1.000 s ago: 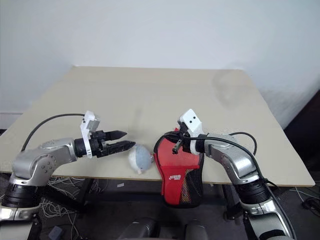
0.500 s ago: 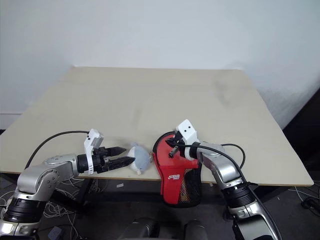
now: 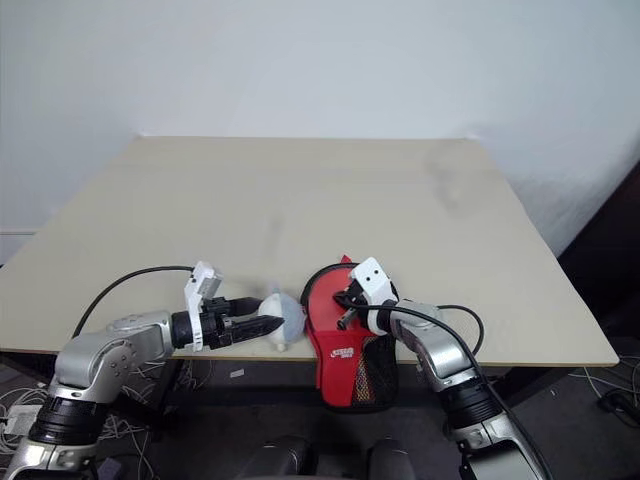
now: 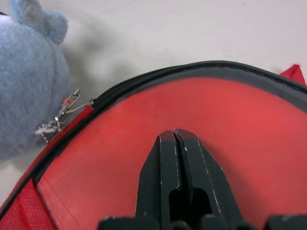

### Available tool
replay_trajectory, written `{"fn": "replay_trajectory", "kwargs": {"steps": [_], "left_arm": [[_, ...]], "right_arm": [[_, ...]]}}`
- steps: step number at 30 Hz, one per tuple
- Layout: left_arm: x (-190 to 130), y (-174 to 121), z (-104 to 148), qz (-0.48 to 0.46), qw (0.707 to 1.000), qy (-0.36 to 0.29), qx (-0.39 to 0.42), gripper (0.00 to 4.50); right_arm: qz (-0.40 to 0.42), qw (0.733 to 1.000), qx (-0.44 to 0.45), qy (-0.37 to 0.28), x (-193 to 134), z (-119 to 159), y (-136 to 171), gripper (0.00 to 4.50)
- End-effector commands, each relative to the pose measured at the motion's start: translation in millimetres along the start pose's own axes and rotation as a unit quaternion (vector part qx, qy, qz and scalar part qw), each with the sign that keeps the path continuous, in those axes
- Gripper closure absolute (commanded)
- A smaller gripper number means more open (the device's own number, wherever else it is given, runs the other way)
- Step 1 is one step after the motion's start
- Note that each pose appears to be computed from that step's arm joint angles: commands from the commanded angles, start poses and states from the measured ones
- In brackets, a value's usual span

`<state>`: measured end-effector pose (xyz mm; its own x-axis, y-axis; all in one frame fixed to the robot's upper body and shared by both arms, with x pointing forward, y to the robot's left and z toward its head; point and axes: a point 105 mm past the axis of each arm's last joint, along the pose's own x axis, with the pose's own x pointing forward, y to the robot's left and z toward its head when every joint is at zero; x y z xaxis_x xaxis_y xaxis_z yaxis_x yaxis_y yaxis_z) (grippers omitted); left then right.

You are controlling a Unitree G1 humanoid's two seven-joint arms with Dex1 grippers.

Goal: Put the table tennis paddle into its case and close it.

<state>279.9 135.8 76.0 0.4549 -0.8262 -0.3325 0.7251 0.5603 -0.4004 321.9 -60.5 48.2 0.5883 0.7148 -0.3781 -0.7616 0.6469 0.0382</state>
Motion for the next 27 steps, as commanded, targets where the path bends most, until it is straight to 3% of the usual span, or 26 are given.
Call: {"fn": "replay_trajectory", "kwargs": {"steps": [1,11,14,22,27], "left_arm": [[2.0,-1.8,12.5,-0.001,1.000,-0.008,0.023,0.00],[6.2,1.6,3.5,0.004,1.000,0.009,0.004,0.00],[5.1,4.7,3.7,0.009,1.000,0.010,-0.002,0.59],[-0.4,15.6,13.7,0.022,1.000,0.007,0.002,3.18],[-2.2,21.7,28.0,0.025,0.999,0.003,0.032,4.49]], "right_arm": [[-0.011,1.000,-0.006,-0.015,-1.0,5.8,-3.2,4.48],[-0.014,1.000,-0.005,-0.016,0.0,5.4,-3.1,4.48],[-0.013,1.000,-0.005,-0.016,0.8,5.2,-2.2,4.50],[-0.012,1.000,-0.006,-0.016,2.3,6.2,-2.2,4.50],[-0.009,1.000,-0.007,-0.016,4.3,6.7,-1.2,4.50]]}}
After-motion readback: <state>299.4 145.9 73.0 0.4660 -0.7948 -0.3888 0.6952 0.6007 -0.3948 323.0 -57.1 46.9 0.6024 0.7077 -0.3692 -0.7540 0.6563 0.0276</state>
